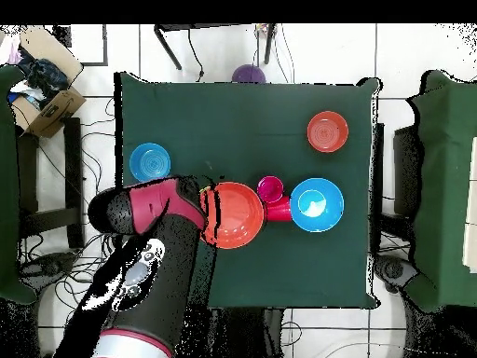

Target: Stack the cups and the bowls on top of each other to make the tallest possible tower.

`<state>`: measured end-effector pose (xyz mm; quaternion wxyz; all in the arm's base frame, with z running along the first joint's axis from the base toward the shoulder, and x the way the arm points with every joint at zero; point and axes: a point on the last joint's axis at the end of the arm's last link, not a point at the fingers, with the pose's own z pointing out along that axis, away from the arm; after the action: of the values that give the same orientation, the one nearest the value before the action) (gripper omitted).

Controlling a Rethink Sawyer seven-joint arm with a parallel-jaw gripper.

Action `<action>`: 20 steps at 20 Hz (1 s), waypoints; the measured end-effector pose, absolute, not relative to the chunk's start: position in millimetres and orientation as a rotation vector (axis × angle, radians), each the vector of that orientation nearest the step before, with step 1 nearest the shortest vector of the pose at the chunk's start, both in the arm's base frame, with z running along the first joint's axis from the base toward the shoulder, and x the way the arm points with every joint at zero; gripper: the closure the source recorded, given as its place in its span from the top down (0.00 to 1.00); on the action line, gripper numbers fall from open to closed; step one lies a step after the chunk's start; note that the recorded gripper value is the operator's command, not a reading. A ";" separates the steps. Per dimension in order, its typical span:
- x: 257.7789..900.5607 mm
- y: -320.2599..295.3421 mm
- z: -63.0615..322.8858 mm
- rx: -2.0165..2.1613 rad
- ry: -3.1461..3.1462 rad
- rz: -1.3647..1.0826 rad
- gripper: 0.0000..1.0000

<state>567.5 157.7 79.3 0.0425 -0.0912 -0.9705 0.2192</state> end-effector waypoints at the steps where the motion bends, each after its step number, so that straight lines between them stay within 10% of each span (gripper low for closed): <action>1: 563.6 162.1 72.4 -0.283 -2.963 0.672 0.00; 20: 550.1 177.0 50.8 -0.348 -2.952 0.623 0.00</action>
<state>550.1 177.0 50.8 0.0522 -0.1144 -0.9707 0.2048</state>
